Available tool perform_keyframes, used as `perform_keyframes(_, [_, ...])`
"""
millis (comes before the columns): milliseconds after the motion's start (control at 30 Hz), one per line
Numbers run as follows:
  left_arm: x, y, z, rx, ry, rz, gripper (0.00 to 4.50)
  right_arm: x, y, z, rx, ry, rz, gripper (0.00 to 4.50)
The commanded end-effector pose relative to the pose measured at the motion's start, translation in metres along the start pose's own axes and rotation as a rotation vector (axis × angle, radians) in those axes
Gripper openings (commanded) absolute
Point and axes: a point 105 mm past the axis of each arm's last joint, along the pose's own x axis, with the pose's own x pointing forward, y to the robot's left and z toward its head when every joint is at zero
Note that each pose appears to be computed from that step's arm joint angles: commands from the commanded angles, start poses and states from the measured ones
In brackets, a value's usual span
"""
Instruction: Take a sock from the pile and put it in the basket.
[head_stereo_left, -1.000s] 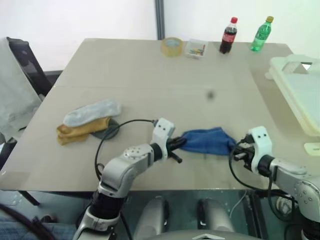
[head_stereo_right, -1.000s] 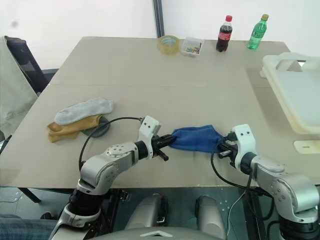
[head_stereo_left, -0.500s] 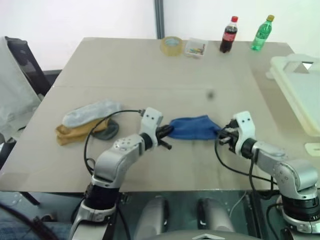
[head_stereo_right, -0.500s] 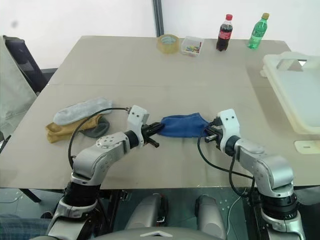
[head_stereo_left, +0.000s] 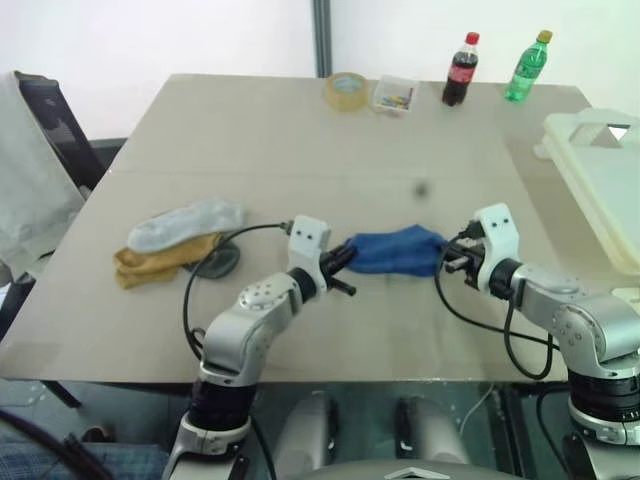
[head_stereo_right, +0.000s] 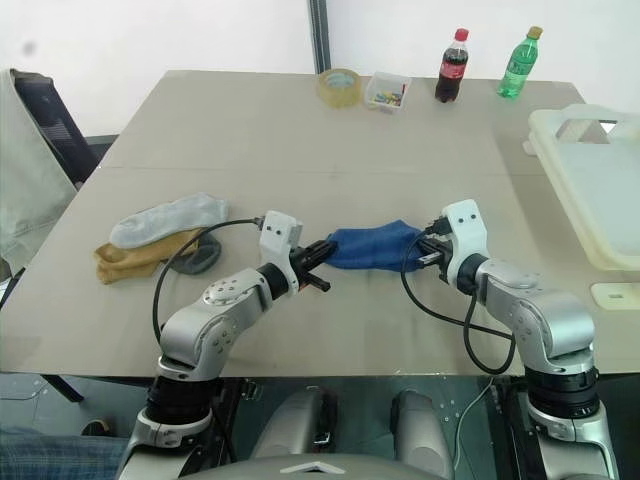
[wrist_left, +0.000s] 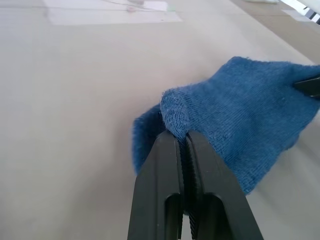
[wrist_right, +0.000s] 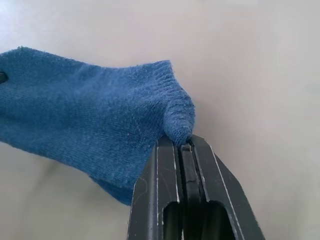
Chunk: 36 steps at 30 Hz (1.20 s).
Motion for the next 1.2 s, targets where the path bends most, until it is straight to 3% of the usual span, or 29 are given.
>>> perform_keyframes(33, [0.005,0.002,0.010,0.034,-0.038,0.021,0.02,-0.001,-0.001,0.005,-0.019,-0.025,0.000,0.00])
perform_keyframes(300, [0.010,0.014,0.010,0.066,-0.028,0.054,0.02,0.006,0.008,-0.004,0.022,-0.015,0.040,0.00])
perform_keyframes(433, [0.011,0.014,0.004,0.072,-0.005,0.047,0.00,0.007,0.006,0.002,-0.016,-0.033,0.026,1.47])
perform_keyframes(633, [0.013,0.013,0.002,0.055,-0.006,0.033,0.00,0.005,0.010,0.030,-0.164,-0.075,0.005,4.36])
perform_keyframes(767, [0.016,0.015,0.005,0.031,-0.019,0.038,0.00,0.019,0.031,0.049,-0.238,-0.188,0.031,4.46])
perform_keyframes(833, [0.017,0.016,0.005,0.020,-0.022,0.042,0.72,0.029,0.036,0.048,-0.272,-0.251,-0.009,4.50])
perform_keyframes(900, [0.017,0.015,0.005,0.013,-0.025,0.042,1.12,0.037,0.039,0.042,-0.282,-0.296,-0.054,4.50])
perform_keyframes(1100, [0.015,0.014,0.005,0.041,-0.025,0.055,3.77,0.050,0.040,0.024,-0.211,-0.403,-0.225,4.50])
perform_keyframes(1200, [0.015,0.014,0.003,0.028,-0.024,0.053,3.77,0.055,0.034,0.021,-0.178,-0.440,-0.327,4.50])
